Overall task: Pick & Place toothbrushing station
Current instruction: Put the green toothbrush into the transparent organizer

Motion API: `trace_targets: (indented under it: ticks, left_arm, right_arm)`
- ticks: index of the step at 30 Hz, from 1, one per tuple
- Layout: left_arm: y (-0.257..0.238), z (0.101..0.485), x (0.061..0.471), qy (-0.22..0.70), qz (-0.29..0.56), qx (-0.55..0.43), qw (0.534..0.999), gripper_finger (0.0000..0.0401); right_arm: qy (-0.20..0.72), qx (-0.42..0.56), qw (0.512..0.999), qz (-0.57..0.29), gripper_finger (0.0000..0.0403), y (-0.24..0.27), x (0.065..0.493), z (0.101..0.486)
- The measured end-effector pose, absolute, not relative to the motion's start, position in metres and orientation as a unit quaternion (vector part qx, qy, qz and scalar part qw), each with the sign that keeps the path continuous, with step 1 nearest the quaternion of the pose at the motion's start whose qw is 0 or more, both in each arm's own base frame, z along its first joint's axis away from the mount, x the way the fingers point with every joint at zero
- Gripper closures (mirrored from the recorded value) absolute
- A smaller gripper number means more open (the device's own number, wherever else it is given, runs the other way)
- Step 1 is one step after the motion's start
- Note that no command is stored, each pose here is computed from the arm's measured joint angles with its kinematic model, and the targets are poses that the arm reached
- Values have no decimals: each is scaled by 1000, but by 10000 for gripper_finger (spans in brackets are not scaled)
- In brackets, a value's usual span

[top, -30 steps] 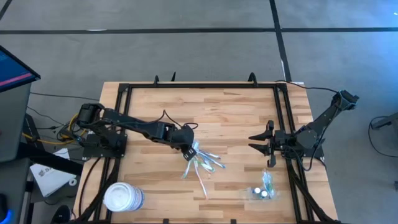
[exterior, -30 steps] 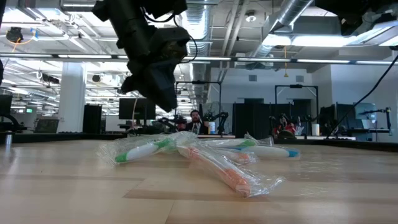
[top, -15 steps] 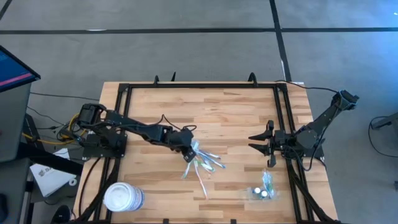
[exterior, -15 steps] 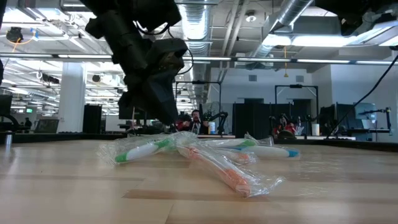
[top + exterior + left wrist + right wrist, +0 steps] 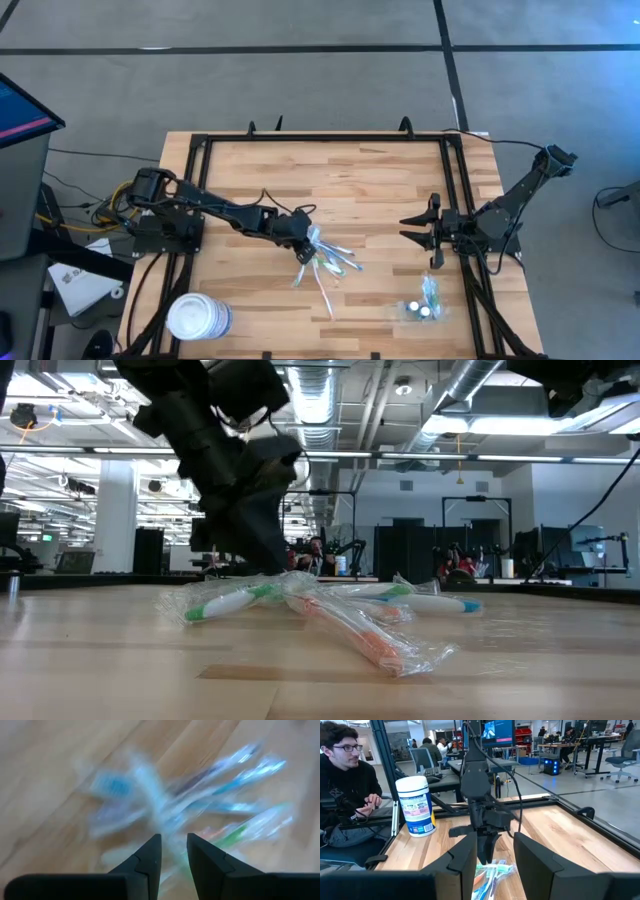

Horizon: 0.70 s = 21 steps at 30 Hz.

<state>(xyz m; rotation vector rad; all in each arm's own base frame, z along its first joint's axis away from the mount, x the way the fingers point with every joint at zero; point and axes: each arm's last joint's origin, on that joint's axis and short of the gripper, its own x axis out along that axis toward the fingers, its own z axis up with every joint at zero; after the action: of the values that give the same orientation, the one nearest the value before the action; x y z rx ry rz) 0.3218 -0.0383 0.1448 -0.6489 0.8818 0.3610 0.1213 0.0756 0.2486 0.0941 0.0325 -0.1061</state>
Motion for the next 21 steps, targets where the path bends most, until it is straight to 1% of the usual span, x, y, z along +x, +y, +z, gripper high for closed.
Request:
trace_targets:
  ticks: [7, 10, 13, 16, 17, 21]
  left_arm:
    - [-41, 133, 326, 423, 167, -306, 836, 313]
    - [-41, 133, 326, 422, 167, -306, 837, 317]
    - [-41, 134, 326, 419, 167, -308, 838, 343]
    - [-41, 134, 327, 417, 168, -307, 839, 385]
    - [-41, 134, 327, 416, 169, -307, 839, 392]
    - [-41, 135, 328, 405, 172, -305, 845, 396]
  right_arm:
    - [16, 47, 997, -53, 282, 76, 121, 248]
    - [16, 47, 997, -53, 282, 76, 121, 248]
    - [16, 47, 997, -54, 282, 75, 121, 248]
    - [16, 46, 997, -53, 282, 76, 121, 248]
    - [16, 46, 997, -53, 282, 76, 121, 248]
    - [16, 46, 997, -53, 282, 76, 121, 248]
